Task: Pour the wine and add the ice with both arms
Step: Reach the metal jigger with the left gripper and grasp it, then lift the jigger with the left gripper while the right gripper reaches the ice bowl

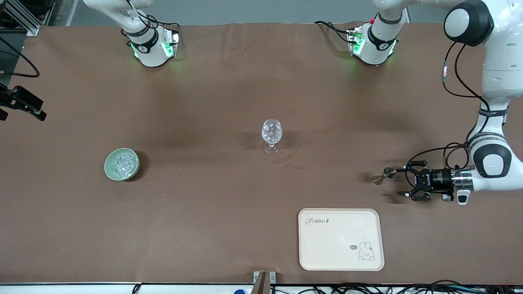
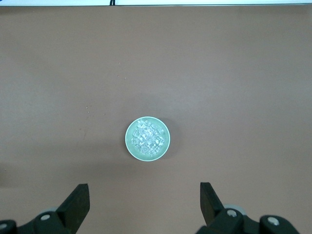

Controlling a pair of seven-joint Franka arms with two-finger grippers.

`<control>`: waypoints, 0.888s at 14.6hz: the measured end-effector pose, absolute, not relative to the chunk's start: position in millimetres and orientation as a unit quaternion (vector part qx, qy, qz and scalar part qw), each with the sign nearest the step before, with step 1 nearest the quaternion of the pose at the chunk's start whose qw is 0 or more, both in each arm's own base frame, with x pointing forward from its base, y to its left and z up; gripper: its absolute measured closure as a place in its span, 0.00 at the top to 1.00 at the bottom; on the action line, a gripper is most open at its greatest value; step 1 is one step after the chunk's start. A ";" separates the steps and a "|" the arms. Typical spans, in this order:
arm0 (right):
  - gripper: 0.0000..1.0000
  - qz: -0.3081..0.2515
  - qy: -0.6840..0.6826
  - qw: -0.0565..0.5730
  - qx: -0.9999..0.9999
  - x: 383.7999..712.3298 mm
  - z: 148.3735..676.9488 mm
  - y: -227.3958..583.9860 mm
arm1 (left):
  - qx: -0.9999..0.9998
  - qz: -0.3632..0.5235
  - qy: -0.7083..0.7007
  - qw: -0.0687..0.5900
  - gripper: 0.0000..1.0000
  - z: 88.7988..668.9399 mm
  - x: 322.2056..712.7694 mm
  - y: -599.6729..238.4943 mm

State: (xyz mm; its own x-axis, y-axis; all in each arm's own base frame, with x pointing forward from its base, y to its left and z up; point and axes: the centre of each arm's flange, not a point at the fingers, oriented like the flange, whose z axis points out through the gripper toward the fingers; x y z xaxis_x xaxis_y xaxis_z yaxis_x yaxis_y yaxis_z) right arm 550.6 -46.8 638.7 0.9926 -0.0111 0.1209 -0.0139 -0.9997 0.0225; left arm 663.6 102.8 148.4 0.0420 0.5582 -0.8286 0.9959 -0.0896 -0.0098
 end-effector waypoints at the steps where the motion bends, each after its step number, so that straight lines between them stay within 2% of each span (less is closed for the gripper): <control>1: 1.00 0.060 -0.006 0.012 0.998 550.7 638.3 -46.8 | 0.644 -0.354 0.600 0.316 0.92 142.3 662.6 101.5; 8: 1.00 0.062 -0.008 0.012 0.998 554.4 631.8 -48.7 | 0.632 -0.380 0.582 0.342 0.84 132.0 661.6 80.3; 13: 1.00 0.066 -0.013 0.014 0.998 570.8 591.4 -55.6 | 0.650 -0.387 0.550 0.355 0.73 121.3 654.7 75.1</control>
State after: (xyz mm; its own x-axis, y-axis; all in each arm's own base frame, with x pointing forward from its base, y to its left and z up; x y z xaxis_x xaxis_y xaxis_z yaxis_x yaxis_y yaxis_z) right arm 570.8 -55.6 591.4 0.9910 -0.0236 0.1321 -0.0274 -0.9993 0.0272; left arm 654.7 75.1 121.3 0.0964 0.4398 -0.8929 0.9890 -0.1437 0.0360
